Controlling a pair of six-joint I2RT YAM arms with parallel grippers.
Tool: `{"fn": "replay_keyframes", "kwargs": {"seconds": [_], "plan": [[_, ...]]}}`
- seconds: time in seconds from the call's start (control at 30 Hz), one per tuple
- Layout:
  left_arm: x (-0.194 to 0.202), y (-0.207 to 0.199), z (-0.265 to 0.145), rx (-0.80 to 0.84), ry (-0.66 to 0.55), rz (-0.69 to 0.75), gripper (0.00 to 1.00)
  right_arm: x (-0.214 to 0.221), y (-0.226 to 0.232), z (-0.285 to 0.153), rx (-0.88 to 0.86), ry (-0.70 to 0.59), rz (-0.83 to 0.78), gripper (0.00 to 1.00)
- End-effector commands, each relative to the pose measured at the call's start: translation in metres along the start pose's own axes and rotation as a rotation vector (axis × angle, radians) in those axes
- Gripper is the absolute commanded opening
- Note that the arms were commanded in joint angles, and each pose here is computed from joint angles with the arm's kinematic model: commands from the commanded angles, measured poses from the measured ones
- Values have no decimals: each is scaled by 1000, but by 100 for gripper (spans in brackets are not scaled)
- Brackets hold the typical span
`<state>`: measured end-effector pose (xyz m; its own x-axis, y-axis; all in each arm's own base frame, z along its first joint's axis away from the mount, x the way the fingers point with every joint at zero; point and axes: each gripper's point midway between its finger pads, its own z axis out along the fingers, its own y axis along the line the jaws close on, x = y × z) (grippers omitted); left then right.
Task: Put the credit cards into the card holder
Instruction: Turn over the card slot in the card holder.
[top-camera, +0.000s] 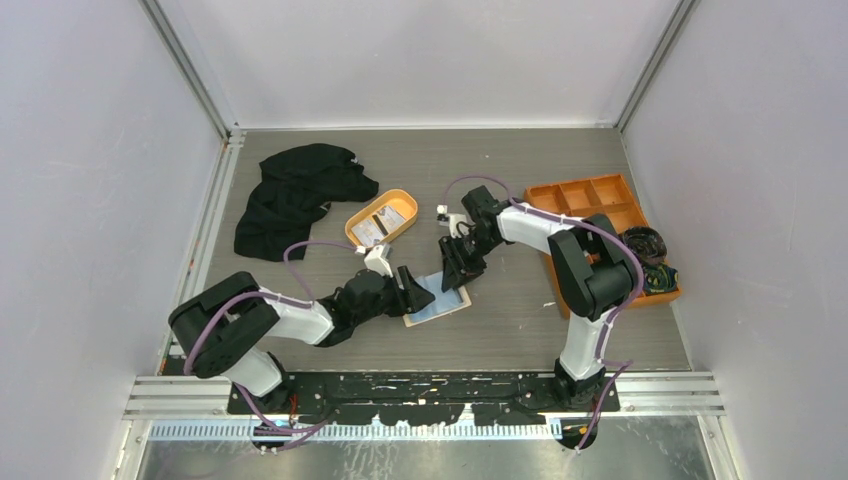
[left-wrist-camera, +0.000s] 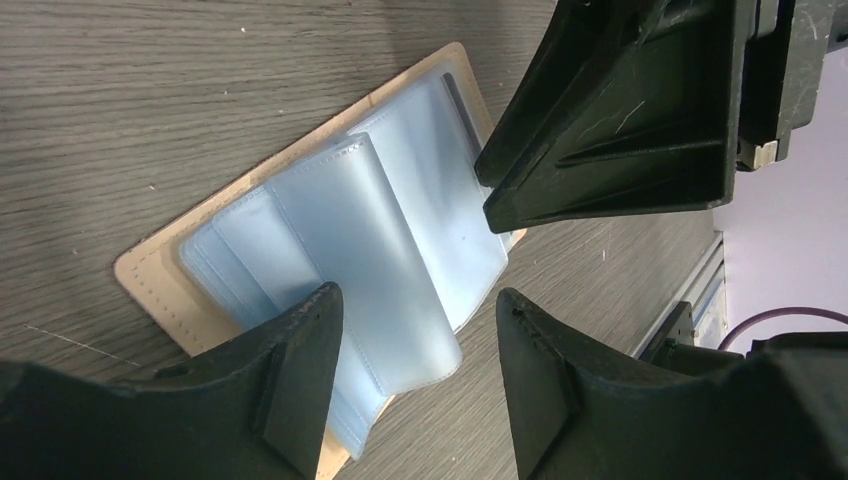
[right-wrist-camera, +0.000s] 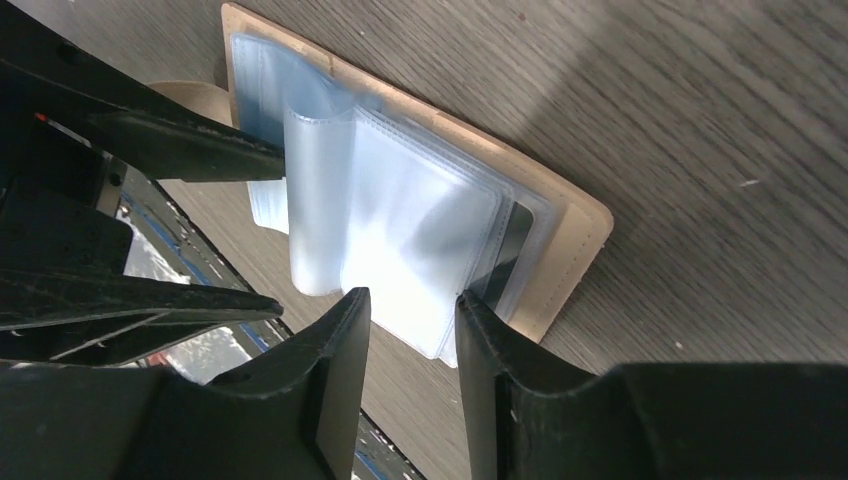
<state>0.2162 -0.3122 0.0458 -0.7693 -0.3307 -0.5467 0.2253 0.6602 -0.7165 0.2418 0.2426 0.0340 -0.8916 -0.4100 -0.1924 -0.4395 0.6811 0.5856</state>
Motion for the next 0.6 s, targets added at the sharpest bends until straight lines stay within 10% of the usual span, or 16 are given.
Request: {"fn": "replay_keyframes", "kwargs": {"seconds": [0.0,0.57], "plan": [[3,4,3,-6,18,-16,58,-13,12,9,-68,-34,16,43],[8,-3,3,53,46,-27,57,-22,26,14,-193,-78,171,40]]}}
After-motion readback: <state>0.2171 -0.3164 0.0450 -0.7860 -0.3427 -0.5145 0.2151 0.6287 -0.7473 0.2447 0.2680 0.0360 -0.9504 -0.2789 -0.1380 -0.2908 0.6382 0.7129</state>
